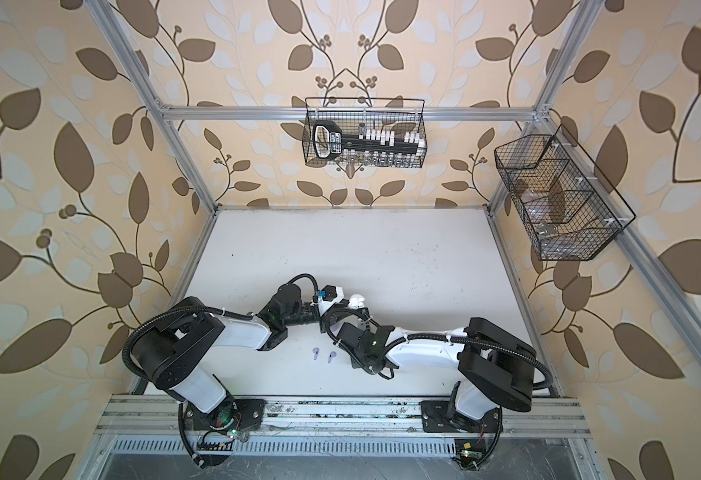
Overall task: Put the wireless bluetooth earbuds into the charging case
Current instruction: 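Close the right gripper on the second white earbud, then lift the second white earbud with the right gripper toward the case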
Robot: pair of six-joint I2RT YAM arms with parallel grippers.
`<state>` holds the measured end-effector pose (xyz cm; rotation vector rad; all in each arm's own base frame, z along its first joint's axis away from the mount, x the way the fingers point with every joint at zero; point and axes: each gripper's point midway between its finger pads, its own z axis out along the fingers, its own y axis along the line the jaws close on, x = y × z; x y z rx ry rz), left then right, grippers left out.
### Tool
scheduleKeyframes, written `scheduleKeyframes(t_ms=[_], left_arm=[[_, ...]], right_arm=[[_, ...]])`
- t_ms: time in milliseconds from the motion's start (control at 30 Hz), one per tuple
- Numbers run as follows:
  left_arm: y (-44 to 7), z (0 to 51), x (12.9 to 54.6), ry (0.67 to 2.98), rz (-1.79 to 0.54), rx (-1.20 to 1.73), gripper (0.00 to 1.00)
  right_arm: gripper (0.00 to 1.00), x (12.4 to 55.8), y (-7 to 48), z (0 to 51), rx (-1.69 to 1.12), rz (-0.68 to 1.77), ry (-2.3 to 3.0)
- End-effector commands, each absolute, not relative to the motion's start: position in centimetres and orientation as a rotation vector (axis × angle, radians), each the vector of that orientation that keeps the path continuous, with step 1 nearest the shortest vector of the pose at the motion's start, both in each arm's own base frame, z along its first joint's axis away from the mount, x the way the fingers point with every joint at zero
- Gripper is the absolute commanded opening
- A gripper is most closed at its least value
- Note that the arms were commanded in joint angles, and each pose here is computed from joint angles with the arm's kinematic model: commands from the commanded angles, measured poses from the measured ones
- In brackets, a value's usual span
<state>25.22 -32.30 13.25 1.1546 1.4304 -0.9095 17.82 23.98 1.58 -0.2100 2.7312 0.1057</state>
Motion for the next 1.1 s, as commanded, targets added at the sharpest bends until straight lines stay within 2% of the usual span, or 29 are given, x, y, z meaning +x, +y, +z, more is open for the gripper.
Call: scheduleKeyframes(t_ms=[0, 600, 800, 1067], left_arm=[[-32.6, 14.3, 25.4, 1.375, -0.907, 1.164, 0.00], [-32.6, 14.1, 25.3, 1.383, -0.911, 1.172, 0.00], [-32.6, 14.2, 25.3, 1.387, -0.925, 1.165, 0.00], [-32.9, 15.1, 25.1, 1.382, -0.976, 1.137, 0.00]], right_arm=[[0.25, 16.9, 23.4, 0.9, -0.276, 0.025, 2.764], [0.16, 16.9, 23.6, 2.1, -0.310, -0.017, 2.731], [0.15, 17.9, 23.5, 4.7, -0.247, 0.055, 2.642], [0.15, 19.7, 22.5, 10.7, -0.110, 0.255, 2.435]])
